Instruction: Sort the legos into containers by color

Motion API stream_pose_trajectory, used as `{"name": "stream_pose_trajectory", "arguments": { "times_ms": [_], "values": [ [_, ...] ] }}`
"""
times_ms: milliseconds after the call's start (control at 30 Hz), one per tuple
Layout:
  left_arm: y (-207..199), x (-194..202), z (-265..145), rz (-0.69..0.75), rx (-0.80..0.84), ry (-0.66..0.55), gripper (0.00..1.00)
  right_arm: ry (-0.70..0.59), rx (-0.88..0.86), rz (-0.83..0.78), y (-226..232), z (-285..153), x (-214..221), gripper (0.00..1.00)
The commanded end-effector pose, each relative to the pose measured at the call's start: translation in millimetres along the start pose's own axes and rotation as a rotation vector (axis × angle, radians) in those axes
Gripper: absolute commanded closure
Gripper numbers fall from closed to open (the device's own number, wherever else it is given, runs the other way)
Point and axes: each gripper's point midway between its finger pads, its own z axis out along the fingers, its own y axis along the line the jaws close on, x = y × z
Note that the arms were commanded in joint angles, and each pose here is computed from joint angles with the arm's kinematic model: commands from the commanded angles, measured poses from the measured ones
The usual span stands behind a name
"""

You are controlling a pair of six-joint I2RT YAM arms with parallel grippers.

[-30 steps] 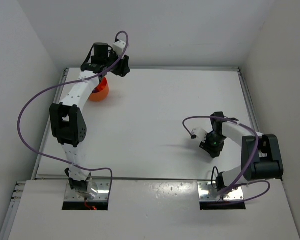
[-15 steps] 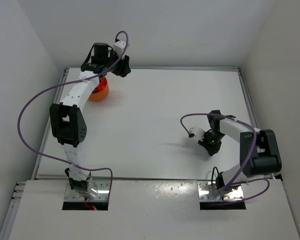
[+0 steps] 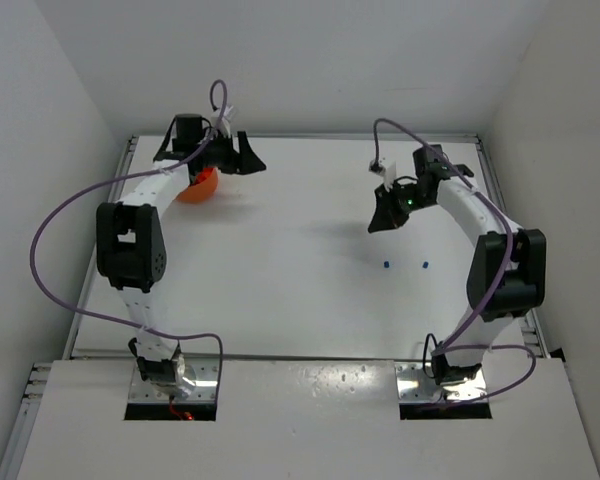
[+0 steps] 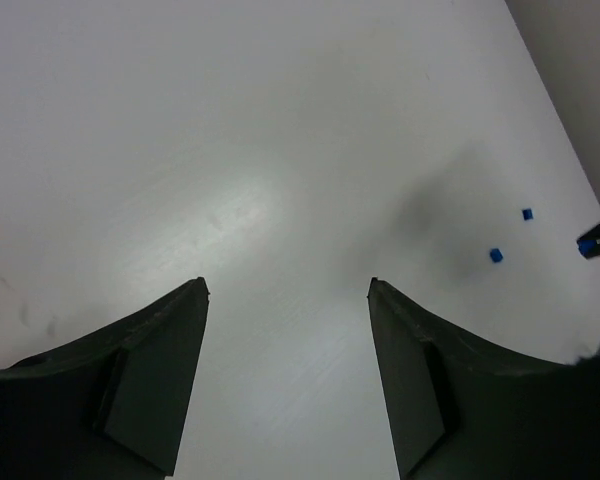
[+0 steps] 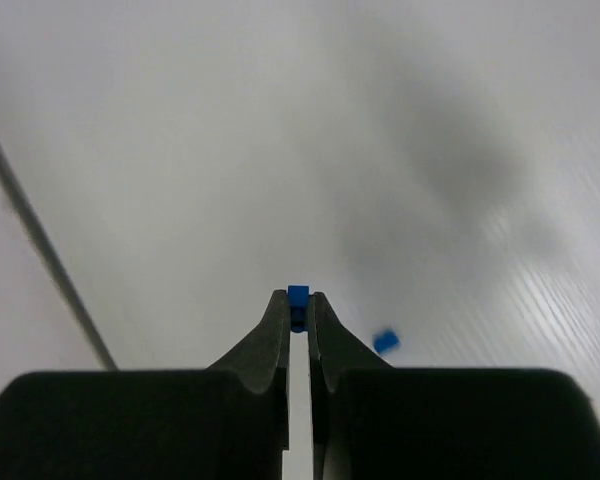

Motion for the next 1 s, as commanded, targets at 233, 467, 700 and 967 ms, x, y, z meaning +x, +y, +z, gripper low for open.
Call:
{"name": "stream_pose_trajectory", "arguments": {
  "times_ms": [233, 467, 700, 967],
  "values": [
    [-112, 38, -5, 0.443, 0.221, 0.017, 0.28, -0.358, -0.508, 0.499, 25, 13, -124, 1.0],
    [-150, 71, 4, 0.601, 0.359, 0.039, 0.29, -0.375, -0.62, 0.631, 30, 17, -133, 1.0],
    [-168, 73, 18, 0.67, 0.414, -0.007, 0.34, -0.358, -0.678, 0.554, 53, 10, -138, 1.0],
    [-196, 62, 23, 0.744, 0.514, -0.057, 0.34, -0.336, -0.717, 0.522, 71, 4, -137, 1.0]
  ]
}}
